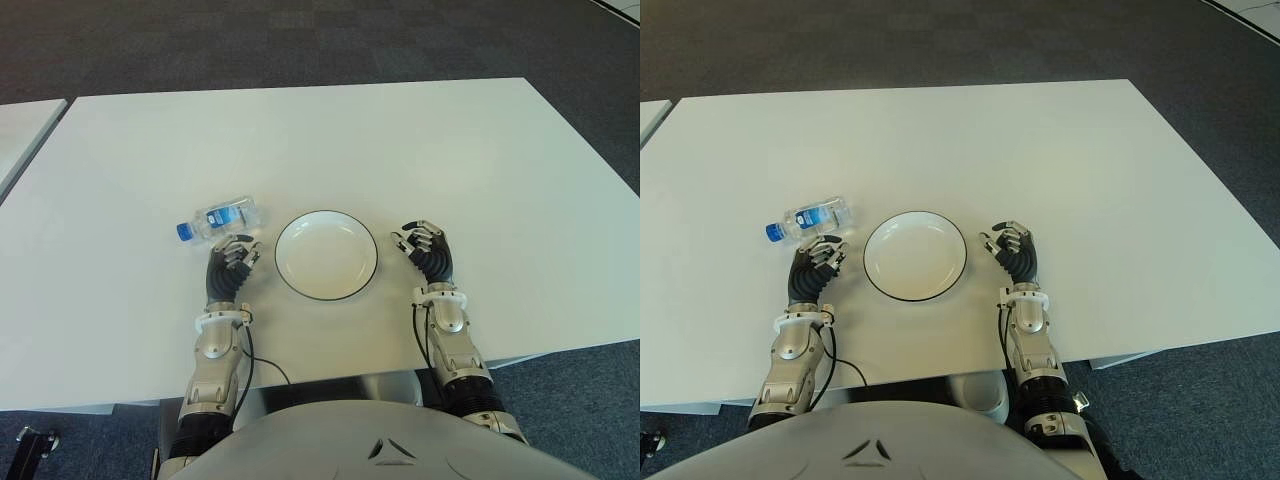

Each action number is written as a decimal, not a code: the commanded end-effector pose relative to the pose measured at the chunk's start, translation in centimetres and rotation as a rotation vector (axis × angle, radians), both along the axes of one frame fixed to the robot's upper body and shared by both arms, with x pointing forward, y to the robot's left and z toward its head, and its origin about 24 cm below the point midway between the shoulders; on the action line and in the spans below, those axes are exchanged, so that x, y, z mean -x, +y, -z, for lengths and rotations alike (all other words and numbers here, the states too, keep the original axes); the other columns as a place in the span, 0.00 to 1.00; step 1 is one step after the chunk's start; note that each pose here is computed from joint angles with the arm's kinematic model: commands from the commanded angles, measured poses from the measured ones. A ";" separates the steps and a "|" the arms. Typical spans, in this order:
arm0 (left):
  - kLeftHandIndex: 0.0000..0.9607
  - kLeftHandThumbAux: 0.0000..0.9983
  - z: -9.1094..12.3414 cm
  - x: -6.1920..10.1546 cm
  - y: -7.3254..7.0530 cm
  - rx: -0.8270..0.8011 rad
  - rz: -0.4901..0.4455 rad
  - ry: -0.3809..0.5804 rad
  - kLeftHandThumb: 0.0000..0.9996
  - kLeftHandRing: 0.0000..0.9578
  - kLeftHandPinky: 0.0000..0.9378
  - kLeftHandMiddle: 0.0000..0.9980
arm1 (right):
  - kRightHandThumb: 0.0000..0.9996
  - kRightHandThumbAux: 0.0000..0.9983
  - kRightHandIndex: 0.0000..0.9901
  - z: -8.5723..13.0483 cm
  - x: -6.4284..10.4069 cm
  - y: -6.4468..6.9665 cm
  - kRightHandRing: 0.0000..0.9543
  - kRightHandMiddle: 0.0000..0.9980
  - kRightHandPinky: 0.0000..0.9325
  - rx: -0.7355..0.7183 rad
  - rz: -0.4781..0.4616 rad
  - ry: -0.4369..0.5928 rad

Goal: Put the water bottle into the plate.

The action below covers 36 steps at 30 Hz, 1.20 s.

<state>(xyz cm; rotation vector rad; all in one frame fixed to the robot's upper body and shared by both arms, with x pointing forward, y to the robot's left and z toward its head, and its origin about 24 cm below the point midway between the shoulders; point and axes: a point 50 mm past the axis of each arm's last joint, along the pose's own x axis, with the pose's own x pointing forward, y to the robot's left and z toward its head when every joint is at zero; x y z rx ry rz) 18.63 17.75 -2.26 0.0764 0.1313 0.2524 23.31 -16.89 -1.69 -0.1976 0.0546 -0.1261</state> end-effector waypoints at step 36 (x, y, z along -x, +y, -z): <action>0.44 0.72 -2.6 -2.9 2.4 -1.053 -0.037 -0.185 0.71 0.55 0.55 0.54 | 0.70 0.73 0.44 1.4 0.6 0.4 0.77 0.75 0.77 -0.016 0.008 0.071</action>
